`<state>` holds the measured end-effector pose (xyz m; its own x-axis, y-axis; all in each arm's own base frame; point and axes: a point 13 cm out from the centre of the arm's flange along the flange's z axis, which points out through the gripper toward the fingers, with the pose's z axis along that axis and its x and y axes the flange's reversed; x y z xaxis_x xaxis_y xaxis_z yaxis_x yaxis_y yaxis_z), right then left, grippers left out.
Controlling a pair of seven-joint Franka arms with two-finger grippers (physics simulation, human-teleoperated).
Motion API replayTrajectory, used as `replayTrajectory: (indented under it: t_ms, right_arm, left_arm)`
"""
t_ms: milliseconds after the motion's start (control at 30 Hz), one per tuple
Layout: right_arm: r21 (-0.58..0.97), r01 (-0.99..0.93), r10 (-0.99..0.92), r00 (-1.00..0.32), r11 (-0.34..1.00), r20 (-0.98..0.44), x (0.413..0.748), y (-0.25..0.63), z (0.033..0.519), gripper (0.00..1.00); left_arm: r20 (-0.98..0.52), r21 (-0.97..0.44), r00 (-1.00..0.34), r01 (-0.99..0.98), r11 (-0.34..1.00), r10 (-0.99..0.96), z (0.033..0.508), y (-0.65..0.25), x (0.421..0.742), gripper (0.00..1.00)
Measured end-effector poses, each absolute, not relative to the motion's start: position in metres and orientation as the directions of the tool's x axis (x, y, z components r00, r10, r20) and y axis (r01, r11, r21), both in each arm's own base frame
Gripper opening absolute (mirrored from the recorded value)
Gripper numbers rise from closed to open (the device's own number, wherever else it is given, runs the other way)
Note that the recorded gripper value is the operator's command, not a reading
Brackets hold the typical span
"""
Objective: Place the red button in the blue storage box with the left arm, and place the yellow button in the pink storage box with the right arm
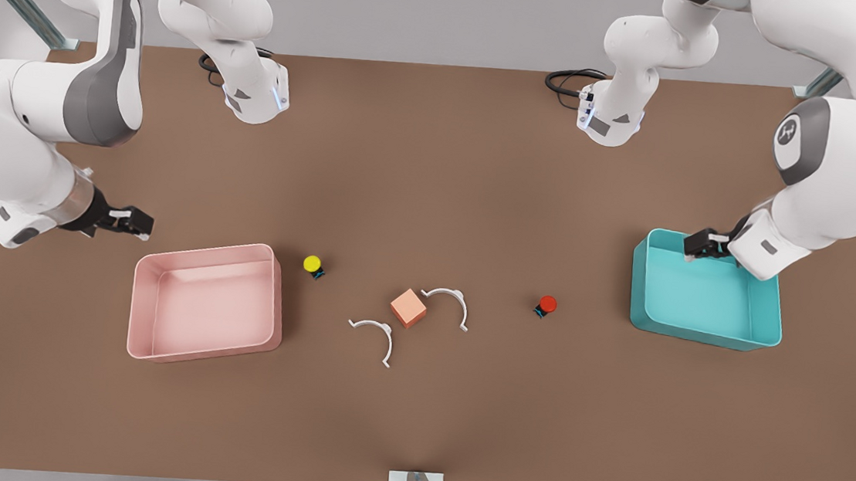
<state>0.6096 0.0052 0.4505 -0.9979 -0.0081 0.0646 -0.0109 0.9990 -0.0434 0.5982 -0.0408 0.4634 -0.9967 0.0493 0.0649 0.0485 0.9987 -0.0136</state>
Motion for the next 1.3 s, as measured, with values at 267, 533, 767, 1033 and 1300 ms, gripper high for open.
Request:
replayTrajectory:
  t_ms: [267,533,767,1033,1300]
  right_arm:
    - [-0.038,-0.086,-0.085,-0.996,0.996,0.032,0.624,0.057,0.439,1.00]
    - [-0.020,-0.347,-0.343,-0.932,0.938,0.116,0.604,0.245,0.317,1.00]
    - [0.000,-0.378,-0.375,-0.919,0.926,0.122,0.572,0.284,0.257,1.00]
    - [0.019,-0.313,-0.312,-0.940,0.950,0.139,0.544,0.259,0.176,1.00]
    - [0.041,-0.272,-0.274,-0.958,0.961,0.084,0.546,0.256,0.120,1.00]
  left_arm:
    - [0.145,-0.030,-0.927,0.346,0.938,0.346,0.325,-0.226,0.610,1.00]
    - [0.074,-0.056,-0.860,0.502,0.863,0.505,0.163,-0.223,0.579,1.00]
    - [-0.061,-0.025,-0.789,0.614,0.789,0.611,0.116,-0.228,0.592,1.00]
    - [-0.037,-0.033,-0.719,0.695,0.718,0.694,0.060,-0.222,0.571,0.99]
    - [-0.055,-0.022,-0.670,0.742,0.670,0.740,0.053,-0.224,0.579,0.49]
